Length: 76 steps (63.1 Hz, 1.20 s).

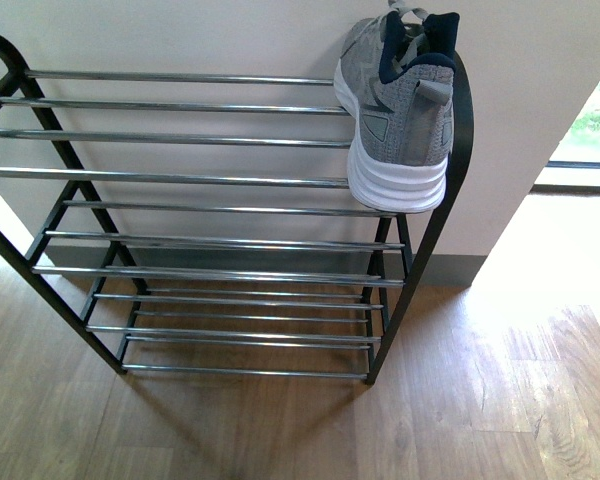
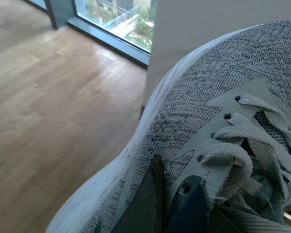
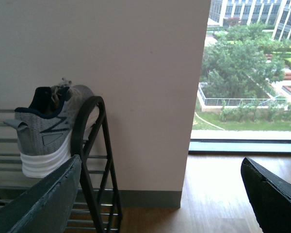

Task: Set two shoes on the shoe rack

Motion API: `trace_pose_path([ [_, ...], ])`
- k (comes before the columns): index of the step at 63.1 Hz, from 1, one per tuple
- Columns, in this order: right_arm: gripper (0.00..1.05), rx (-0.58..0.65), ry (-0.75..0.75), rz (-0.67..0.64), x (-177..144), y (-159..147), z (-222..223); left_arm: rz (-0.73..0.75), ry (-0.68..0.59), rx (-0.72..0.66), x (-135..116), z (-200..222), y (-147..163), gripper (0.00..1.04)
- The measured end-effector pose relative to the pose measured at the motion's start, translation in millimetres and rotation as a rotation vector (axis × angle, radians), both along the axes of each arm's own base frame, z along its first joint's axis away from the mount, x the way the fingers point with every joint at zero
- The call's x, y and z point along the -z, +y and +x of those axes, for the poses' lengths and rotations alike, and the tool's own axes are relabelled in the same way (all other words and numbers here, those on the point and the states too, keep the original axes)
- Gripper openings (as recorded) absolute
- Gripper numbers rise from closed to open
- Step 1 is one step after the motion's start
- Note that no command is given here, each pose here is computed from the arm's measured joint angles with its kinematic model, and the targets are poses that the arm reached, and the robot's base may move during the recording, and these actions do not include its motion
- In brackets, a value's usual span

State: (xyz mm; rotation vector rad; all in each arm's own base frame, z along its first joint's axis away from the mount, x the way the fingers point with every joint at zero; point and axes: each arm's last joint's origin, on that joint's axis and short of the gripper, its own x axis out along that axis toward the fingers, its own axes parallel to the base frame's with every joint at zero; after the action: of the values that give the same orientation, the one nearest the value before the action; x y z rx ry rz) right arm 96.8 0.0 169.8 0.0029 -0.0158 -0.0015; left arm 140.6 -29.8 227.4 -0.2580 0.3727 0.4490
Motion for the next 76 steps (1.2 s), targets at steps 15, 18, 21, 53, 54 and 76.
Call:
trace_pose_path([
  [15, 0.95, 0.0, 0.0, 0.0, 0, 0, 0, -0.196, 0.095, 0.18, -28, 106, -48, 0.01],
  [18, 0.95, 0.0, 0.0, 0.0, 0, 0, 0, -0.205, 0.144, 0.2, -24, 123, -60, 0.01],
  [21, 0.95, 0.0, 0.0, 0.0, 0, 0, 0, -0.214, 0.192, 0.223, -19, 142, -75, 0.01],
  [53, 0.95, 0.0, 0.0, 0.0, 0, 0, 0, -0.221, 0.41, 0.403, 30, 233, -168, 0.01],
  [54, 0.95, 0.0, 0.0, 0.0, 0, 0, 0, -0.22, 0.409, 0.406, 31, 234, -171, 0.01],
  [76, 0.95, 0.0, 0.0, 0.0, 0, 0, 0, -0.289, 0.42, 0.397, 40, 271, -196, 0.01],
])
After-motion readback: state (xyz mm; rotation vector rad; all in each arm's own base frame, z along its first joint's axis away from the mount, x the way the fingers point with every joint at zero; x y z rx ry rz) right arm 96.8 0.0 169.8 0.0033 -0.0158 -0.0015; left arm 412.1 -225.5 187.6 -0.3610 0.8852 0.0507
